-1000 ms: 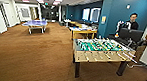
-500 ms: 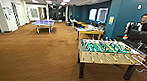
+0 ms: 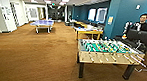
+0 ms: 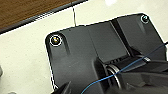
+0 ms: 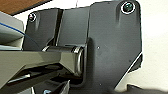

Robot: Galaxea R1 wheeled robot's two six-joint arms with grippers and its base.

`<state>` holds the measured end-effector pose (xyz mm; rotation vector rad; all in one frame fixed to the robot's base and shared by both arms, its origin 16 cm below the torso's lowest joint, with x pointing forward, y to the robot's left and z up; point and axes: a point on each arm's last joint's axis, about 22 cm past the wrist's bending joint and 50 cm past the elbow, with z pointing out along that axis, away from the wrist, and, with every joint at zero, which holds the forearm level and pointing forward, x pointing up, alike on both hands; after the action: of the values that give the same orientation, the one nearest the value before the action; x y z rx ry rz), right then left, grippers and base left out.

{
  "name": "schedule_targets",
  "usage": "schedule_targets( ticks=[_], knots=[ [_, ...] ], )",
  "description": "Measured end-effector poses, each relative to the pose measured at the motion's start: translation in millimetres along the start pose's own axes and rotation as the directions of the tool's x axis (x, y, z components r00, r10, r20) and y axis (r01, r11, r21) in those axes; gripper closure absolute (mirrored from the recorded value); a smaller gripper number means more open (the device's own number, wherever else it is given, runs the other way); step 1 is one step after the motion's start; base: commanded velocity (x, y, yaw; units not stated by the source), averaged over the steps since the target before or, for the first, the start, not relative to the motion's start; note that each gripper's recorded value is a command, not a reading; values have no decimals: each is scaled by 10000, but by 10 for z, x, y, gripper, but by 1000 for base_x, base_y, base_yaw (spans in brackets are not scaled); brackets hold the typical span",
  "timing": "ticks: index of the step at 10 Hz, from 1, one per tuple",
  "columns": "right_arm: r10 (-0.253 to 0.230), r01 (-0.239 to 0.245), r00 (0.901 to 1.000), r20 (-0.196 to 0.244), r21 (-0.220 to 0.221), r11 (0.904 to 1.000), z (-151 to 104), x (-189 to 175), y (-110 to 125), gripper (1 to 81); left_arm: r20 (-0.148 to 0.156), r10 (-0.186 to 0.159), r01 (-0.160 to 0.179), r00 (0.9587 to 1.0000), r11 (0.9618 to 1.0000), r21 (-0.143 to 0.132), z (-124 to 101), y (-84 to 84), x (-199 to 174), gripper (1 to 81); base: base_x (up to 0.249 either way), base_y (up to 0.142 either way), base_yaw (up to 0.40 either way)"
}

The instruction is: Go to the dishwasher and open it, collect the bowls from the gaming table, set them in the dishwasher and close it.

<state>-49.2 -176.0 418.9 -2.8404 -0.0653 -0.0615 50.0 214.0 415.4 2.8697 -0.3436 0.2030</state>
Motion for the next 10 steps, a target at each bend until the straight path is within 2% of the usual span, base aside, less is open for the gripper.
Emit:
schedule_targets(
  ticks=[8, 10],
  knots=[
    [3, -3, 10000, 4, 1, 10000, 0, -6, -1, 10, -1, -75, 75, 10000, 10000, 7, 0, -1, -2, 10, 0, 0, 0],
    [9, -9, 10000, 25, 6, 10000, -1, -44, -6, 10, 52, -87, 87, 9999, 10000, 5, -6, 7, -58, 10, 91, 0, 0]
  ],
)
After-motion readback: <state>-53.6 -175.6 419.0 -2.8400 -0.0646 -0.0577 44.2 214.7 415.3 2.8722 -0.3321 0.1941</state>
